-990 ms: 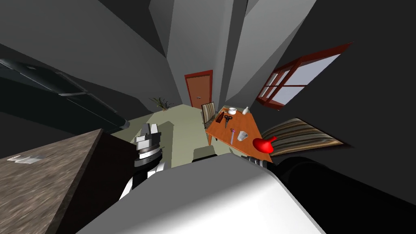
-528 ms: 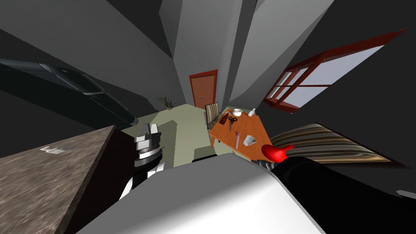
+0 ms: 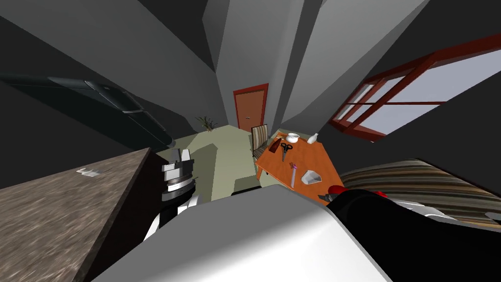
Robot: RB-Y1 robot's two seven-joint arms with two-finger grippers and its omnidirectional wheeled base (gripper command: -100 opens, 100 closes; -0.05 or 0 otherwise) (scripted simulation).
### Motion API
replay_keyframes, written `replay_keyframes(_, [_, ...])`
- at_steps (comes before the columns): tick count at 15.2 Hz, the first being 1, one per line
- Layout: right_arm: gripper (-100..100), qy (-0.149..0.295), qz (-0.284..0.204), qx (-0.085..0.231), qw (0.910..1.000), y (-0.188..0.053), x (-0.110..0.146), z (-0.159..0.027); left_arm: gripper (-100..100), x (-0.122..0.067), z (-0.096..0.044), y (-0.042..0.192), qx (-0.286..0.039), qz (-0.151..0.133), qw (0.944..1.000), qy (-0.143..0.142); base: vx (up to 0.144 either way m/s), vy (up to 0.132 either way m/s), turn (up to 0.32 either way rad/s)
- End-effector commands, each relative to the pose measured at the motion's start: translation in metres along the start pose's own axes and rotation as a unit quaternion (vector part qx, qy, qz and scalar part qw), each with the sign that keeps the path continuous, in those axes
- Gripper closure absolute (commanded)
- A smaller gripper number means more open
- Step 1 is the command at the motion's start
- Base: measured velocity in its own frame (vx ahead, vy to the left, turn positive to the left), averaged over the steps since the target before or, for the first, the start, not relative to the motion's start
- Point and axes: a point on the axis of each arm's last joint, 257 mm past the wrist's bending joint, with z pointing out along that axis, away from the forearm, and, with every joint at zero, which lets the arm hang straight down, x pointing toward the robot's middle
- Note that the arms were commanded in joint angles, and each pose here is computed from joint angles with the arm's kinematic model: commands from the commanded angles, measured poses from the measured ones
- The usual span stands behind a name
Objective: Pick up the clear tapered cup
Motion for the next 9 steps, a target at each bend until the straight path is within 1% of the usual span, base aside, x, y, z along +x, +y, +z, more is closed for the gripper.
replay_keyframes(1, [-100, 0.02, -0.021, 0.034, 0.999, -0.035, 0.005, -0.017, 0, 0.0, 0.0, 0.0, 0.0, 0.0, 1.0, 0.0, 0.133, 0.037, 0.248])
replay_keyframes(2, [-100, 0.02, -0.021, 0.034, 0.999, -0.035, 0.005, -0.017, 0, 0.0, 0.0, 0.0, 0.0, 0.0, 1.0, 0.0, 0.135, 0.056, 0.174])
replay_keyframes(4, [-100, 0.037, -0.036, 0.058, 0.997, -0.06, 0.009, -0.032, 0, 0.0, 0.0, 0.0, 0.0, 0.0, 1.0, 0.0, 0.153, 0.045, 0.152])
replay_keyframes(6, [-100, 0.051, -0.043, 0.067, 0.9956, -0.071, 0.017, -0.041, 0, 0.0, 0.0, 0.0, 0.0, 0.0, 1.0, 0.0, 0.18, 0.012, 0.24])
replay_keyframes(7, [-100, 0.056, -0.043, 0.065, 0.9954, -0.07, 0.023, -0.042, 0, 0.0, 0.0, 0.0, 0.0, 0.0, 1.0, 0.0, 0.187, 0.008, 0.233])
replay_keyframes(9, [-100, 0.065, -0.038, 0.054, 0.9958, -0.062, 0.037, -0.039, 0, 0.0, 0.0, 0.0, 0.0, 0.0, 1.0, 0.0, 0.157, -0.003, 0.152])
